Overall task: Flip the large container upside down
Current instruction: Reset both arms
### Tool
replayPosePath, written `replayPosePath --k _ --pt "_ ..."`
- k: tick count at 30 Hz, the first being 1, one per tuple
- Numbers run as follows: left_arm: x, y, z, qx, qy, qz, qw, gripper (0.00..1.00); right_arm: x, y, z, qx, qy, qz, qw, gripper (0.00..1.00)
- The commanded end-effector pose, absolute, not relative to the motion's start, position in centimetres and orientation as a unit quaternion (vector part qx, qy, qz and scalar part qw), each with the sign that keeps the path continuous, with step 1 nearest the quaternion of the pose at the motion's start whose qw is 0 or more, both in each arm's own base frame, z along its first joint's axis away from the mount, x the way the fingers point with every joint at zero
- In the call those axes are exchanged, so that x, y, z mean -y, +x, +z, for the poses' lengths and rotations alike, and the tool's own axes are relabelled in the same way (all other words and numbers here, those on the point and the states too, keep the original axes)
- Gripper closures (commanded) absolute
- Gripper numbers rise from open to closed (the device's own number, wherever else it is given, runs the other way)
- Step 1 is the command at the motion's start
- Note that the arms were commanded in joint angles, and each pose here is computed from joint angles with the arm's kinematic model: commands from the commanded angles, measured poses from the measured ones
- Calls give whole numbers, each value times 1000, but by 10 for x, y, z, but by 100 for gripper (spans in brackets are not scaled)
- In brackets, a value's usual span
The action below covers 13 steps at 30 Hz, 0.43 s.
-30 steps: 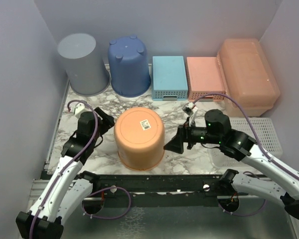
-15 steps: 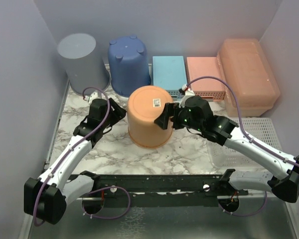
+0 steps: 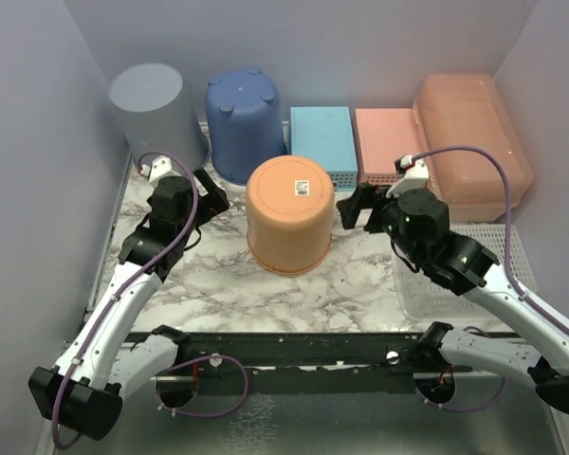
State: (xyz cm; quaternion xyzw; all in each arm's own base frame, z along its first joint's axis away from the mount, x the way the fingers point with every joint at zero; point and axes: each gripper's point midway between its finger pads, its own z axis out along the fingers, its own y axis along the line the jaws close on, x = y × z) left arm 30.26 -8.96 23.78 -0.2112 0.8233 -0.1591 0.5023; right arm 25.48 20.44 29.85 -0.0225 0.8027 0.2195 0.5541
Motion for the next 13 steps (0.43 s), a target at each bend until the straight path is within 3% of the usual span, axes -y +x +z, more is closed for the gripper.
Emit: replayPosePath --k 1,5,13 --pt "51 295 240 -853 -189 -26 487 1 -137 303 292 -827 17 46 560 0" --pt "42 297 252 -851 -185 6 491 1 -123 328 279 -852 34 93 514 0" --pt "40 293 261 -848 -180 3 499 1 -145 321 274 -845 19 164 508 0"
